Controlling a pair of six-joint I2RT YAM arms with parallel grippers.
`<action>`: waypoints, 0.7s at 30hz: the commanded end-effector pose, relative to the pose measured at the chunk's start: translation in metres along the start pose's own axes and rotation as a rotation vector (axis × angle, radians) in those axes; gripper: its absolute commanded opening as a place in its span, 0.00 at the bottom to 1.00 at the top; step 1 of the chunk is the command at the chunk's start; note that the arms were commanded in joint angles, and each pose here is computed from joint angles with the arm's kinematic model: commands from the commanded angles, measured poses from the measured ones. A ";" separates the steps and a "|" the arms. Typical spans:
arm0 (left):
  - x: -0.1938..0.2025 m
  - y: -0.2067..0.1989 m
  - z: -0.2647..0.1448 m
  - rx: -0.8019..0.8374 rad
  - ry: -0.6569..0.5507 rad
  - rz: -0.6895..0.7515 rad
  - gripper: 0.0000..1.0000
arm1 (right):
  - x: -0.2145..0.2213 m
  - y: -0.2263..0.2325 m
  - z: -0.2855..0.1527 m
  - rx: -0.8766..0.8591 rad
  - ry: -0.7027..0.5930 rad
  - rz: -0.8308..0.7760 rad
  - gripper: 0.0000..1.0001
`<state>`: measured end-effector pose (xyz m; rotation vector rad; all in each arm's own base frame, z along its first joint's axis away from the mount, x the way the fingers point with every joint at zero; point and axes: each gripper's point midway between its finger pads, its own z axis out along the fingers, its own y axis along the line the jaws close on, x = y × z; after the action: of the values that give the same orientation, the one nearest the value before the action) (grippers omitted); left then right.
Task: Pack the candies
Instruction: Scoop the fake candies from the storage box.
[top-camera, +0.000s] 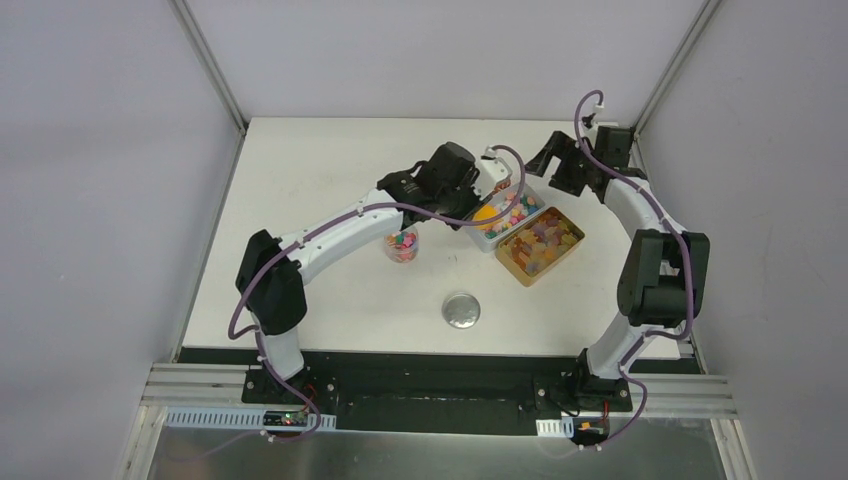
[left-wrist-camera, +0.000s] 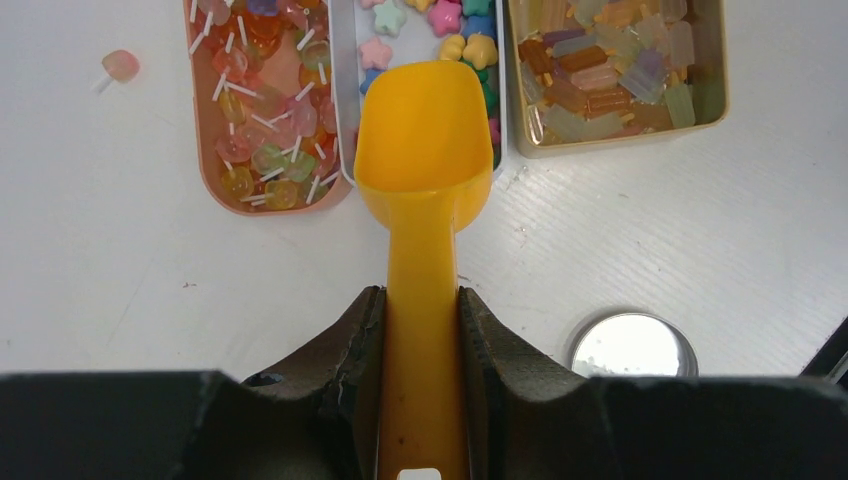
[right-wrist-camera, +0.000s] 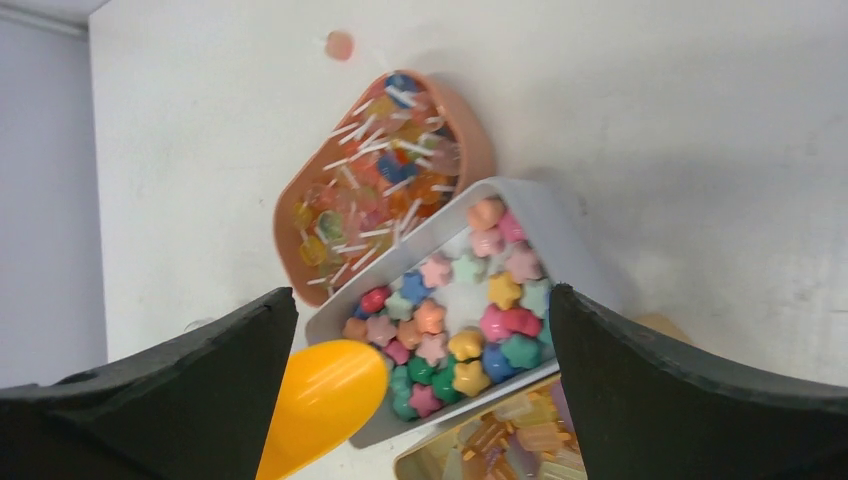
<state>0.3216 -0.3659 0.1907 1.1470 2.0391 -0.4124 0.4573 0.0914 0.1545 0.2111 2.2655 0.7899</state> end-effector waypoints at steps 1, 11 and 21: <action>-0.023 0.000 0.000 -0.014 -0.028 0.038 0.00 | -0.039 -0.012 -0.027 0.095 -0.135 -0.049 1.00; -0.025 0.005 0.016 -0.030 0.029 0.076 0.00 | -0.033 -0.027 -0.023 0.144 -0.112 -0.074 1.00; -0.016 0.008 0.035 -0.040 0.089 0.104 0.00 | -0.025 -0.032 -0.018 0.146 -0.088 -0.071 1.00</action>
<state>0.3425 -0.3830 0.1658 1.2504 2.0986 -0.2905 0.4617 0.0484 0.1437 0.2682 2.2805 0.5886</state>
